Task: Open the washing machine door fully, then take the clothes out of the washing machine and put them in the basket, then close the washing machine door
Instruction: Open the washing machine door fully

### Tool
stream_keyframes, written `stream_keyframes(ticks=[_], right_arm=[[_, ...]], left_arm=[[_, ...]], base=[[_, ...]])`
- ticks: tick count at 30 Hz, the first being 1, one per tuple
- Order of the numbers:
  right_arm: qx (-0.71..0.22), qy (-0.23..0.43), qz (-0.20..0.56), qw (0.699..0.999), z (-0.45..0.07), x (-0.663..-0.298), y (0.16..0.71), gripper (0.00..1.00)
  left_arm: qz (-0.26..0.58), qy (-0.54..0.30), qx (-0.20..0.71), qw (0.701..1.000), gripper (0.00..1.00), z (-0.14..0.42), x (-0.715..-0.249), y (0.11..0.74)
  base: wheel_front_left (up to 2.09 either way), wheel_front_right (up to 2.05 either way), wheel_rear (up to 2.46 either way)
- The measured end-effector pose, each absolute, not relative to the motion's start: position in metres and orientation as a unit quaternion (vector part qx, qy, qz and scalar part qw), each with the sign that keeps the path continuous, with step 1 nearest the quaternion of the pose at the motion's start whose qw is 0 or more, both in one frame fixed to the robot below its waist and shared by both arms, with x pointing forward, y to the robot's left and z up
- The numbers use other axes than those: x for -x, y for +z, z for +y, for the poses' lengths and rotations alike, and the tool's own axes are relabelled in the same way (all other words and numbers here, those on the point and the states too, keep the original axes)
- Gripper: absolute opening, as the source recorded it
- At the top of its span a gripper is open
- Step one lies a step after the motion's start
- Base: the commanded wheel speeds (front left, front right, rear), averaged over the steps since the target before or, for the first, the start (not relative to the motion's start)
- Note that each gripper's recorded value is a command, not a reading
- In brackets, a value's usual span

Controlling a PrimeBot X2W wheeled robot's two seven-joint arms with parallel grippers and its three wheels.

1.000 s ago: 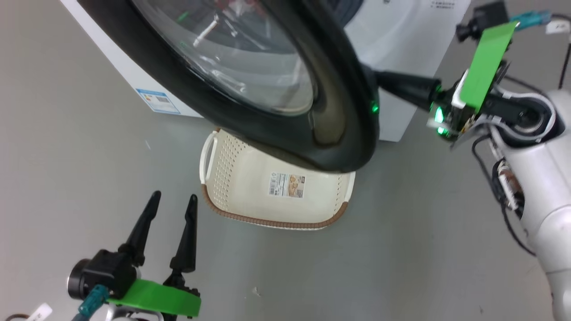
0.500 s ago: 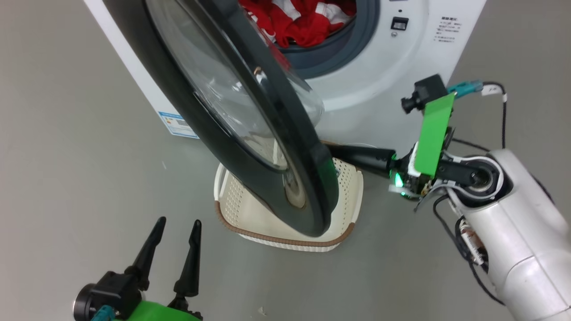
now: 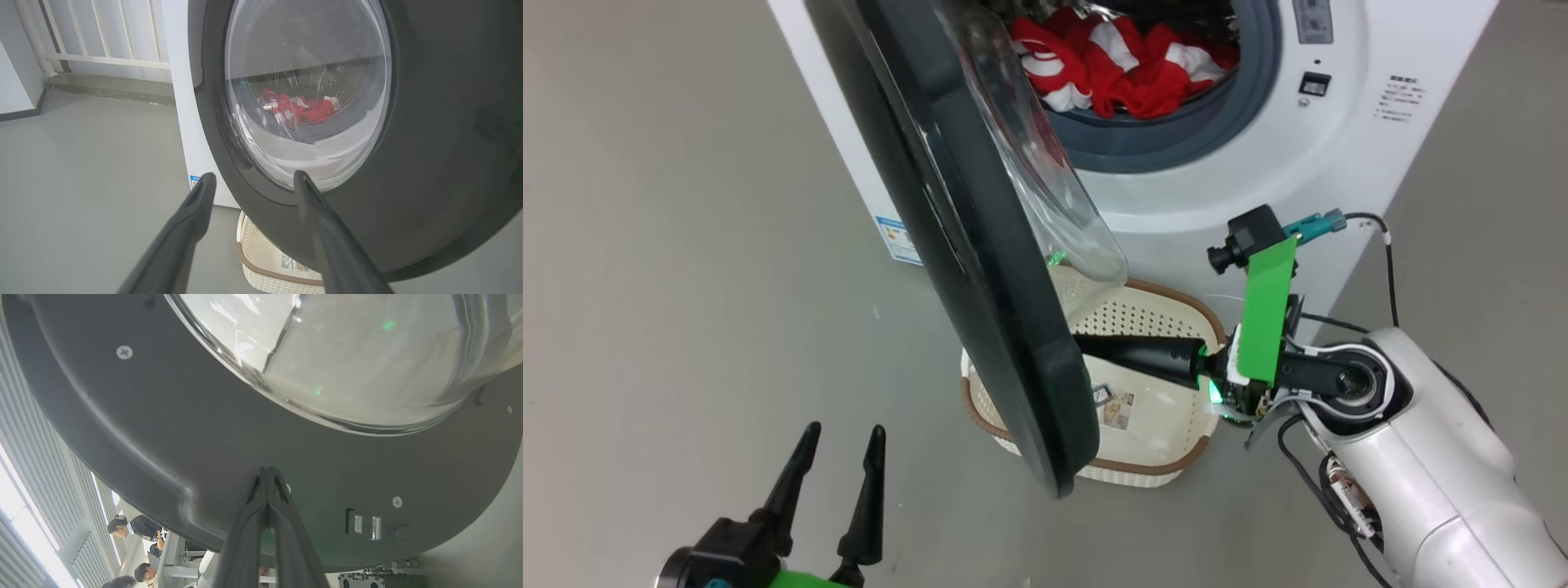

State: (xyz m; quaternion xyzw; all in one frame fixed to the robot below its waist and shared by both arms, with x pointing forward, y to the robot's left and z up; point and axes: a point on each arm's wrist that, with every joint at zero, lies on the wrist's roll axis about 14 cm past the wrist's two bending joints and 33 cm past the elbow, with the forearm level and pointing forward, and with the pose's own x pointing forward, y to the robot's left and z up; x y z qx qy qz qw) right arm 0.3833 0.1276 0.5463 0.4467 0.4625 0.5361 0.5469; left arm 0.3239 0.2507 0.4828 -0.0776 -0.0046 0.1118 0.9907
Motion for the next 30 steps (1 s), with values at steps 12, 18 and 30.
stream_keyframes(ticks=[12, 18, 30], right_arm=[[-0.421, 0.572, 0.483, 0.511, 0.163, -0.350, 0.552, 0.00], [-0.412, 0.583, 0.490, 0.500, 0.177, -0.339, 0.554, 0.00], [-0.400, 0.598, 0.501, 0.481, 0.197, -0.318, 0.558, 0.00]], left_arm=[[-0.009, 0.162, 0.073, 0.984, 1.00, 0.276, -0.294, 0.485], [-0.012, 0.182, 0.073, 0.980, 1.00, 0.286, -0.281, 0.486], [-0.017, 0.213, 0.069, 0.974, 1.00, 0.300, -0.260, 0.488]], base=[[0.00, 0.00, 0.00], [0.00, 0.00, 0.00], [0.00, 0.00, 0.00]])
